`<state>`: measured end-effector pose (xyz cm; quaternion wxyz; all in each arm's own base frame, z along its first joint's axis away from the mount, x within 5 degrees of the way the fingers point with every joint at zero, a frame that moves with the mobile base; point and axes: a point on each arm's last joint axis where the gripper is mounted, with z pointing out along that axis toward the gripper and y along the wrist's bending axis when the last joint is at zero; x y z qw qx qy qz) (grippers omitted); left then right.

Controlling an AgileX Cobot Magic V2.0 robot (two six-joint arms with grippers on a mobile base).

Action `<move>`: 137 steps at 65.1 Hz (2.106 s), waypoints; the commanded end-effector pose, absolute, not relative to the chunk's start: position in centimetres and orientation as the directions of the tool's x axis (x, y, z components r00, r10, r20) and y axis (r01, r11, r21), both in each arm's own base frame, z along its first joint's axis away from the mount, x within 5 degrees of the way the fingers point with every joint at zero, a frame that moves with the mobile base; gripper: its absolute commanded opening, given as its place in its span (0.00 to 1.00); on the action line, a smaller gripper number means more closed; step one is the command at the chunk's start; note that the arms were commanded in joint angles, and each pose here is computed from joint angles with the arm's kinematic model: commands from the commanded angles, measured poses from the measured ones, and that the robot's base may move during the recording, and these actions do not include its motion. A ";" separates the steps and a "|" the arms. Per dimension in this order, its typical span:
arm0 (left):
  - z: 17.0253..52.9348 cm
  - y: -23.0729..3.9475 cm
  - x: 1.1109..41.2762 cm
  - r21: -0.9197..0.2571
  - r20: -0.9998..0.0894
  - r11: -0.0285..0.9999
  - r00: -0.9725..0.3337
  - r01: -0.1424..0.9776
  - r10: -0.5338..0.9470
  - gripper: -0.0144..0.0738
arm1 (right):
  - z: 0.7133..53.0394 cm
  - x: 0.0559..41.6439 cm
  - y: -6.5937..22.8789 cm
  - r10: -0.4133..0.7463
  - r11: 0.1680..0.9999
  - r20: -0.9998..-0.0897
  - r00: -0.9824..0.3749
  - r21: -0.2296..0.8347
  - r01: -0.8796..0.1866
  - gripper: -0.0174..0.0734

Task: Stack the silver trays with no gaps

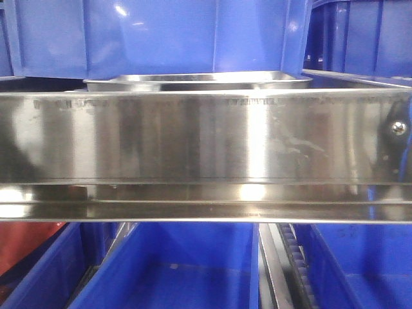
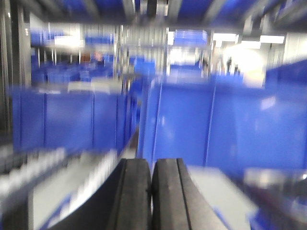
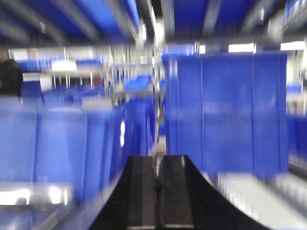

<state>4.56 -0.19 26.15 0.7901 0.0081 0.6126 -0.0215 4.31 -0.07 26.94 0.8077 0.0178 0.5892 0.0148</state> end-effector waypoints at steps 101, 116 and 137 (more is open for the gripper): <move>34.5 -5.9 26.4 -0.131 -0.718 0.991 -0.686 -0.037 -0.120 0.15 | 32.4 27.9 7.2 0.060 0.998 -0.525 -0.849 0.026 0.054 0.14; 34.8 -11.3 29.7 -0.062 -0.653 0.998 -0.756 0.008 -0.035 0.15 | 33.2 31.8 10.6 0.023 1.000 -0.473 -0.881 0.015 0.018 0.14; 32.9 -15.5 32.4 -0.068 -0.583 0.996 -0.812 0.057 0.007 0.15 | 33.3 35.0 12.7 0.053 0.996 -0.431 -0.901 0.084 0.018 0.14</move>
